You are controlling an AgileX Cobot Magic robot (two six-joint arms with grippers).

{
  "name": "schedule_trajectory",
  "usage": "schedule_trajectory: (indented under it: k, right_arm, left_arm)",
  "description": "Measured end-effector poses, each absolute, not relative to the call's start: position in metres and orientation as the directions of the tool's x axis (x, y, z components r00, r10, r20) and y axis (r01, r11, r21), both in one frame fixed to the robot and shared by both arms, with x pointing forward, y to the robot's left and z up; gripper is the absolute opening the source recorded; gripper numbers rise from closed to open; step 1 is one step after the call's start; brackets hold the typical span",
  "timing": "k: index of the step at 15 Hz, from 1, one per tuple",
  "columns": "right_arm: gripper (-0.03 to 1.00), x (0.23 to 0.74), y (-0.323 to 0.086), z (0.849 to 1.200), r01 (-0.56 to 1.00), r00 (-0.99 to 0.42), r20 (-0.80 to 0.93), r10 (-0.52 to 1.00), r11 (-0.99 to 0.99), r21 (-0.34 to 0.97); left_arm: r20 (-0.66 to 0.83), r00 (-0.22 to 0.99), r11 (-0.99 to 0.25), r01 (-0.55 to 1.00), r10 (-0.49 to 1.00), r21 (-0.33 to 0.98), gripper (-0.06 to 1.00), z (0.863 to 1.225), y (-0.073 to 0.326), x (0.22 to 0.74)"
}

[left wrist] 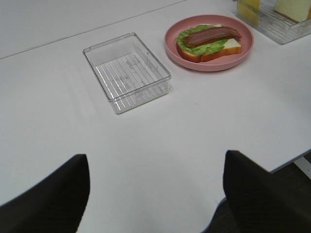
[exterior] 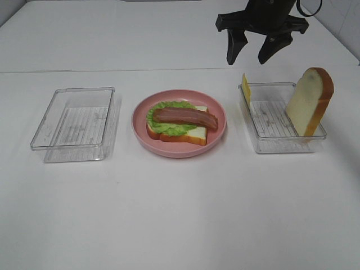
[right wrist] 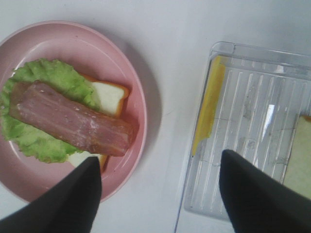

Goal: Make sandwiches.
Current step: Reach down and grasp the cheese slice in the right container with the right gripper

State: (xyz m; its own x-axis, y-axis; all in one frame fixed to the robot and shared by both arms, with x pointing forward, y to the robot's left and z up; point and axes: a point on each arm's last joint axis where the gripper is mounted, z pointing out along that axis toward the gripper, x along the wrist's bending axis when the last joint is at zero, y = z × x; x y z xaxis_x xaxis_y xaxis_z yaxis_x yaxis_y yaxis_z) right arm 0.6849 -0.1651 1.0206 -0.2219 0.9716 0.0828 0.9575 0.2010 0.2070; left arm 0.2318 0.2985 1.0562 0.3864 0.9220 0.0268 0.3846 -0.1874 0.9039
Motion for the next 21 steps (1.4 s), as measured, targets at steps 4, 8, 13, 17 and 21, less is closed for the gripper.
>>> schedule_trajectory:
  k: [4, 8, 13, 17, 21]
  right_arm:
    - [0.64, 0.700, -0.172, 0.988, 0.966, -0.196, 0.076, 0.978, 0.179, 0.188]
    - [0.63, 0.712, -0.179, 0.958, 0.970, -0.172, 0.076, 0.982, 0.155, 0.187]
    - [0.55, 0.719, -0.184, 0.939, 0.973, -0.157, 0.077, 0.985, 0.141, 0.185]
    - [0.24, 0.720, -0.183, 0.937, 0.972, -0.157, 0.078, 0.985, 0.140, 0.191]
    - [0.00, 0.720, -0.183, 0.937, 0.972, -0.157, 0.079, 0.985, 0.139, 0.191]
  left_arm:
    - [0.027, 0.386, -0.187, 0.385, 0.922, 0.904, 0.73, 1.056, 0.298, 0.232]
    - [0.027, 0.386, -0.187, 0.385, 0.922, 0.904, 0.73, 1.056, 0.298, 0.232]
    - [0.027, 0.386, -0.187, 0.385, 0.922, 0.904, 0.73, 1.056, 0.298, 0.232]
    - [0.027, 0.386, -0.187, 0.385, 0.922, 0.904, 0.73, 1.056, 0.298, 0.232]
    - [0.027, 0.386, -0.187, 0.385, 0.922, 0.904, 0.73, 1.056, 0.298, 0.232]
